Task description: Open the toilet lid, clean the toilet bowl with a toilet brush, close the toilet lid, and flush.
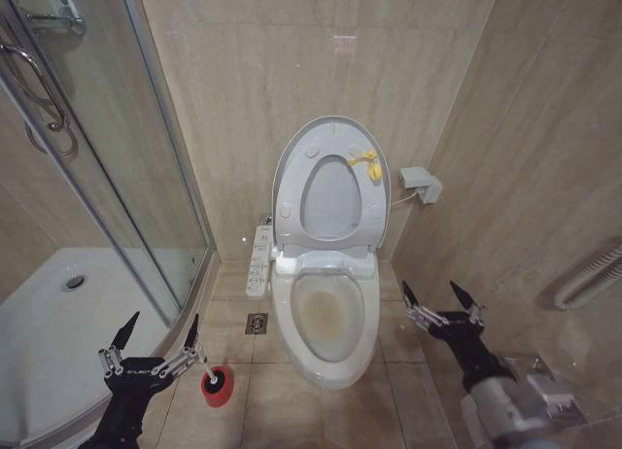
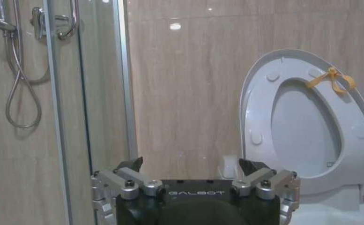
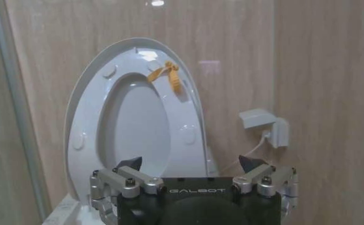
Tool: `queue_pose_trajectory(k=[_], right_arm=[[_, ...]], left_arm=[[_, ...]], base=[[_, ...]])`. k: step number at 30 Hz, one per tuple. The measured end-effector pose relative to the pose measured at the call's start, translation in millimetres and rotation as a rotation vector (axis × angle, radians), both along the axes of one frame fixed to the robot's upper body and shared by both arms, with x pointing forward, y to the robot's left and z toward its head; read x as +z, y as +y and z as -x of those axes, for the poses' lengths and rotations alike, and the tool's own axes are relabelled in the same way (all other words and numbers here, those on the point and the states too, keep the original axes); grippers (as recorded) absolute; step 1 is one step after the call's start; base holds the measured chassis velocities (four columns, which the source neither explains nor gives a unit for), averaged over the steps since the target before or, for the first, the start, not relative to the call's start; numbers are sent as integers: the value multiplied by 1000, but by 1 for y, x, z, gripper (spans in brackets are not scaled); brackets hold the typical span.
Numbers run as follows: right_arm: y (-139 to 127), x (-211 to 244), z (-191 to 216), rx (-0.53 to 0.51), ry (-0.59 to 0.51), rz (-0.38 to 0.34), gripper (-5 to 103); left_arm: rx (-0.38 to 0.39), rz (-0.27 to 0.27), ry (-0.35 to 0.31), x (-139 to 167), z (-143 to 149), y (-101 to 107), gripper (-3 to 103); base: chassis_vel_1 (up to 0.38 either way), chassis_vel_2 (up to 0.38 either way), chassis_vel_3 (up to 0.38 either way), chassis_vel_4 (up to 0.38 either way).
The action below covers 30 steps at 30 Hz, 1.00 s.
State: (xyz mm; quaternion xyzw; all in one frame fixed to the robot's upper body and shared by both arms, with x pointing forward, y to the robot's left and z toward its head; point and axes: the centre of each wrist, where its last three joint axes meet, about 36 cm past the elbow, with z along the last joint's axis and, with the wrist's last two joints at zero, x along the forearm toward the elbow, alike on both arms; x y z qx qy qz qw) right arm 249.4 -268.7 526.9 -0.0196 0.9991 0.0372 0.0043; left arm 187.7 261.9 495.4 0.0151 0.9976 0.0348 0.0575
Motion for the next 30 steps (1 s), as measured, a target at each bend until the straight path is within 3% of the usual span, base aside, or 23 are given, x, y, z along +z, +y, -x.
queue_pose_trajectory(k=[7, 18, 25, 30], right_arm=[[-9, 37, -28, 80, 56, 34, 100], [-12, 46, -34, 95, 68, 45, 100], [-37, 34, -93, -13, -27, -34, 100], [-41, 21, -113, -20, -50, -60, 100]], left_arm=[[0, 0, 0, 0, 0, 0, 100], [0, 0, 0, 0, 0, 0, 100], [0, 0, 0, 0, 0, 0, 100], [0, 0, 0, 0, 0, 0, 100]], base=[[0, 0, 0, 0], [0, 0, 0, 0], [0, 0, 0, 0], [0, 0, 0, 0]])
